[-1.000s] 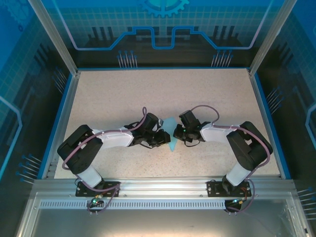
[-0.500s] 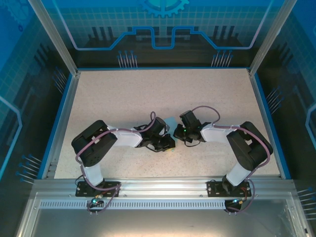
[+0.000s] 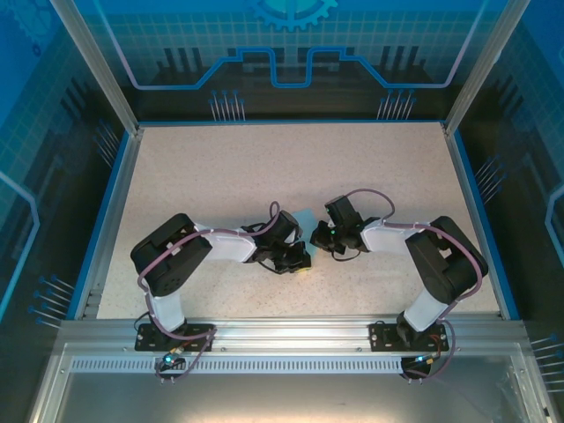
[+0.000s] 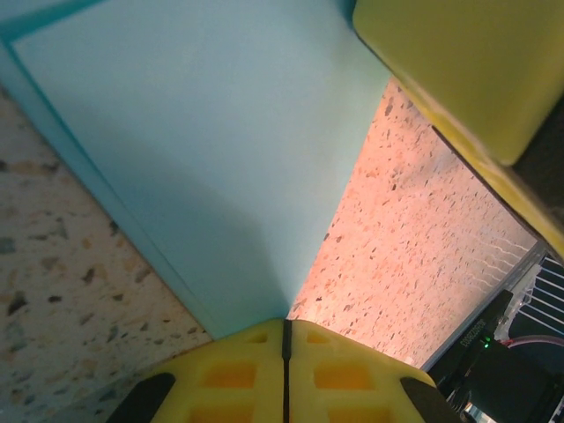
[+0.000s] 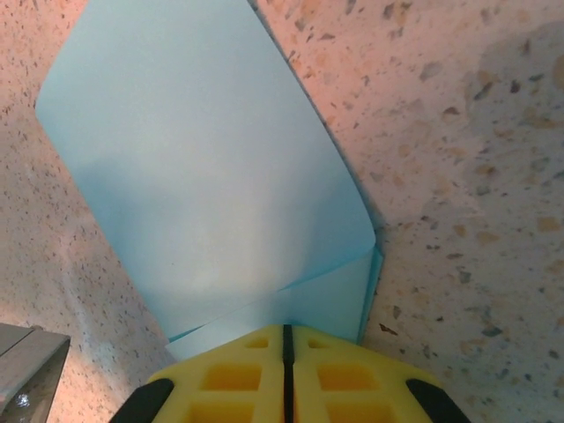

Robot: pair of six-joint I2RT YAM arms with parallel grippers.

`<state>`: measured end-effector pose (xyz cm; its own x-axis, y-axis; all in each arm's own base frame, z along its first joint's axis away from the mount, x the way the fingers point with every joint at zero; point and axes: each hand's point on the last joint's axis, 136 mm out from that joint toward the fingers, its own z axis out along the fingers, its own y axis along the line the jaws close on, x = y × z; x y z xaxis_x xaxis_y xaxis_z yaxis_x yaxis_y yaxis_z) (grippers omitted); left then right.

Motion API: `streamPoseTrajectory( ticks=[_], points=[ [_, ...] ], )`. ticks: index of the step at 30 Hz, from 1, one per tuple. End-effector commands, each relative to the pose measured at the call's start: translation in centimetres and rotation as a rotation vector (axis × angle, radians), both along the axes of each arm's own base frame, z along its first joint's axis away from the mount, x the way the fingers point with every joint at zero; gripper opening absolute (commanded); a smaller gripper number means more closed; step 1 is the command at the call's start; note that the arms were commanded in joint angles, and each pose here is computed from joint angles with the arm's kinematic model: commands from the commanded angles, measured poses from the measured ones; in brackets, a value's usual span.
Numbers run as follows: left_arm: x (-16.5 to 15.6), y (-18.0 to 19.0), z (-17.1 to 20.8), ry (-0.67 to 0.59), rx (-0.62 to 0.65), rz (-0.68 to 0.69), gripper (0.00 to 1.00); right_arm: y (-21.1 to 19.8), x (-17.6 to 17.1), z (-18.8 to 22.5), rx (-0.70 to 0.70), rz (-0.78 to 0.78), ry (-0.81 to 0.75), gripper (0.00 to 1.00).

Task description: Fold a paper plane with a square sheet of paper (pick it up from the middle)

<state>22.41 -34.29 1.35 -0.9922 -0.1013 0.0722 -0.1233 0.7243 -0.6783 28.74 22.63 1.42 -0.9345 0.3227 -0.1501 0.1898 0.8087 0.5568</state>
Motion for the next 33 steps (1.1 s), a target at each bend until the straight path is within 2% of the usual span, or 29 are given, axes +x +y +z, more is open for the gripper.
streamPoseTrajectory(
  ticks=[1, 6, 18, 26, 33],
  points=[
    [-3.2, 2.4, -3.1, 0.105, 0.128, -0.039, 0.07, 0.5, -0.5, 1.1, 0.05, 0.093, -0.025, 0.08],
    [-3.2, 2.6, -3.5, 0.107, 0.13, -0.031, 0.04, 1.6, -1.7, 2.2, 0.086, 0.227, -0.059, 0.07],
    [-3.1, 2.5, -3.7, 0.105, 0.123, -0.012, 0.0, 1.0, -4.5, 0.6, 0.08, 0.285, 0.001, 0.02],
    [-3.2, 2.7, -3.8, 0.11, 0.126, -0.009, 0.0, 1.4, -4.5, -0.5, 0.083, 0.344, 0.034, 0.01],
    [-4.0, 3.3, -4.2, 0.129, 0.14, -0.014, 0.0, -0.3, -2.6, -1.2, 0.034, 0.345, 0.027, 0.01]
  ],
)
